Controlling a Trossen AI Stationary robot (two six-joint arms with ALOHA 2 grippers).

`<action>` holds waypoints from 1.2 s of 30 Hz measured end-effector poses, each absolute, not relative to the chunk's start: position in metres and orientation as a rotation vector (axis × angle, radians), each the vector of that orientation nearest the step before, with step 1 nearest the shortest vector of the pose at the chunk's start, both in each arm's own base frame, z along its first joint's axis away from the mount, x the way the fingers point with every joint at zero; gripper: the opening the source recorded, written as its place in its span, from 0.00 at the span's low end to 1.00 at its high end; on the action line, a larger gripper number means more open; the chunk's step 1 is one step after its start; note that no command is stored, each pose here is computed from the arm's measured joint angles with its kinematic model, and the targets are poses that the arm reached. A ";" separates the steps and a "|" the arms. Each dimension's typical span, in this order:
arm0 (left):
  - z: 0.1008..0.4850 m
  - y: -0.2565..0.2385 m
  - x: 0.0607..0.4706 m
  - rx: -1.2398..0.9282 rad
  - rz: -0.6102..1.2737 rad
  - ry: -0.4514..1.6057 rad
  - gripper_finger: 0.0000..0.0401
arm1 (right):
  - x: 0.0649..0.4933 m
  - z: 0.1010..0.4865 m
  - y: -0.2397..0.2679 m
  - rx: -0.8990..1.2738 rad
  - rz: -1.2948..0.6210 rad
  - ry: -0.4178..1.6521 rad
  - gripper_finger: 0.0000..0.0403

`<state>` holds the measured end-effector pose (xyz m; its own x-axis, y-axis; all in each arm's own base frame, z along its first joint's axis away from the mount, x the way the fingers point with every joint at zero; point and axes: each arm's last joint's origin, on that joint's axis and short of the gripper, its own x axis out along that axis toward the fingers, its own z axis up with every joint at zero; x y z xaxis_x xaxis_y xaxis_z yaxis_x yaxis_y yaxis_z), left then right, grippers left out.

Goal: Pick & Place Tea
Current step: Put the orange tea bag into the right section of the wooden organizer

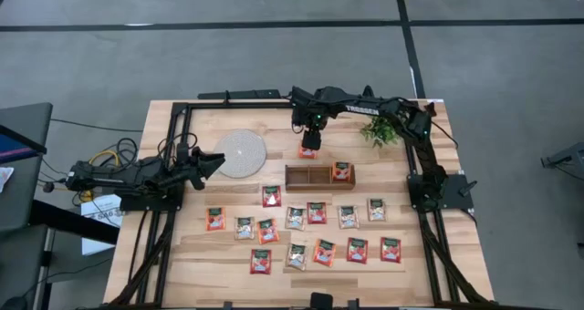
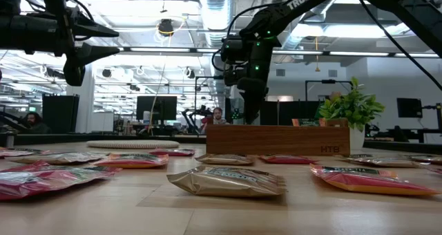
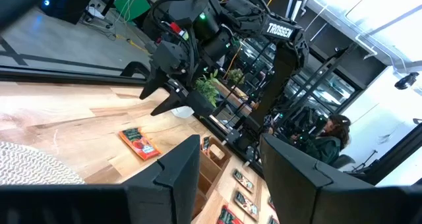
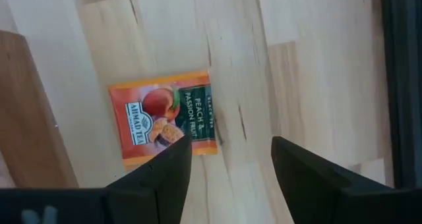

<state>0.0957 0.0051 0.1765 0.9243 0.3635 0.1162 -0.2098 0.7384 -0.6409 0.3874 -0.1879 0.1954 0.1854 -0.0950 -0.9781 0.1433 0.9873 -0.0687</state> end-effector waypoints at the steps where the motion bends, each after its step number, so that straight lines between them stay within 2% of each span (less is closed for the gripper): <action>1: 0.177 0.005 0.096 -0.670 0.318 -0.241 0.38 | 0.389 0.191 -0.187 0.041 -0.164 1.382 0.50; 3: 0.177 0.005 0.096 -0.670 0.318 -0.241 0.38 | 0.387 0.182 -0.185 0.054 -0.146 1.437 0.50; 9: 0.177 0.005 0.096 -0.670 0.318 -0.241 0.38 | 0.397 0.171 -0.185 0.027 -0.161 1.421 0.50; 21: 0.176 0.005 0.096 -0.671 0.319 -0.241 0.38 | 0.391 0.166 -0.188 0.063 -0.156 1.454 0.50; 29: 0.176 0.005 0.096 -0.671 0.323 -0.243 0.38 | 0.396 0.137 -0.185 0.100 -0.137 1.525 0.50; 36: 0.176 0.005 0.096 -0.672 0.326 -0.243 0.38 | 0.398 0.138 -0.185 0.106 -0.144 1.501 0.44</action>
